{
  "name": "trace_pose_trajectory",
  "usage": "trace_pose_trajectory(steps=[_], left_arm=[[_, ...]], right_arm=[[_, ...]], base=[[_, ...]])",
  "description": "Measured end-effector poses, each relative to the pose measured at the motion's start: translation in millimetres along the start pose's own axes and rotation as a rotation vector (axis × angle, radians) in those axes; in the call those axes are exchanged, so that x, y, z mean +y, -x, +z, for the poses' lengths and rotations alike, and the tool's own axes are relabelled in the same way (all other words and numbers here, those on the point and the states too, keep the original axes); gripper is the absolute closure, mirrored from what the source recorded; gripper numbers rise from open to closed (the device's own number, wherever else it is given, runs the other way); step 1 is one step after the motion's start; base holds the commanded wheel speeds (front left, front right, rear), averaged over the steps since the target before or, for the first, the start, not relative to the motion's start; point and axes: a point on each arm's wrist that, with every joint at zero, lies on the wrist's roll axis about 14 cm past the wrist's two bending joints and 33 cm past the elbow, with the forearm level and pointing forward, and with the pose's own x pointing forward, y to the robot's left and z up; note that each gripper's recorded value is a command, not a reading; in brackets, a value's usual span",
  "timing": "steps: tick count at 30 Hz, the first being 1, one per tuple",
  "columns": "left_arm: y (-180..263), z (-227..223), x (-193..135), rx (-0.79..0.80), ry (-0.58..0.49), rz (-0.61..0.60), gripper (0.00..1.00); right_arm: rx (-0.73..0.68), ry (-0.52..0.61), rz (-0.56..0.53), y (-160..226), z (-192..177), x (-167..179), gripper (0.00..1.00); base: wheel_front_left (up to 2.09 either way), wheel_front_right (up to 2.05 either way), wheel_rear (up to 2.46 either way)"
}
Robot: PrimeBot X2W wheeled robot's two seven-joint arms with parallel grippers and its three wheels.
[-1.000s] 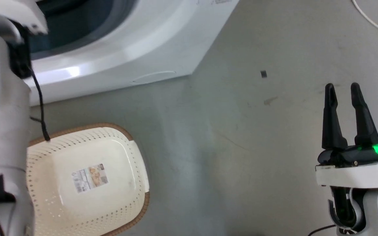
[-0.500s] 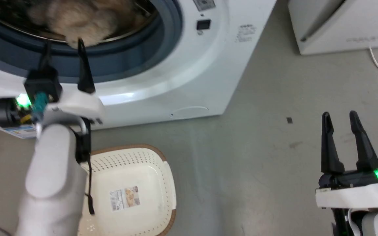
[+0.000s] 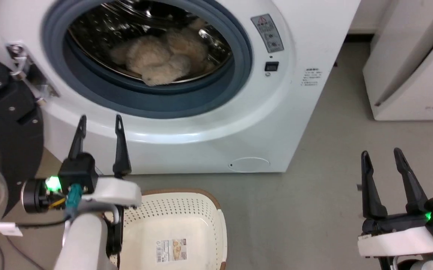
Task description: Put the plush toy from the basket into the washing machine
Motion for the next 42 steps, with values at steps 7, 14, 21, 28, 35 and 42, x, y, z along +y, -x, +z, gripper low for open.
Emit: trace_pose_trajectory(steps=[7, 14, 21, 28, 35, 42], left_arm=[[47.2, -1.3, 12.8, 0.029, -0.016, 0.038, 0.00], [80.9, -4.1, 13.2, 0.057, 0.014, 0.045, 0.00], [100.8, -7.1, 16.0, 0.076, 0.040, 0.051, 0.00], [106.6, -9.8, 15.5, 0.088, 0.058, 0.049, 1.00], [106.4, -9.8, 14.8, 0.091, 0.059, 0.048, 1.00], [105.8, -10.1, 13.3, 0.100, 0.060, 0.040, 1.00]], right_arm=[[-0.013, 0.023, 0.051, 10.8, 8.5, 17.3, 0.00], [-0.011, 0.032, 0.051, 27.3, 12.4, 18.1, 0.00], [-0.007, 0.034, 0.041, 41.1, 14.2, 15.5, 0.00], [-0.008, 0.034, 0.037, 44.9, 15.3, 14.3, 1.00], [-0.007, 0.036, 0.039, 45.0, 15.2, 14.8, 1.00], [0.013, 0.042, 0.040, 45.3, 12.5, 15.2, 1.00]], base=[[0.00, 0.00, 0.00], [0.00, 0.00, 0.00], [0.00, 0.00, 0.00], [0.00, 0.00, 0.00], [0.00, 0.00, 0.00], [0.00, 0.00, 0.00]])
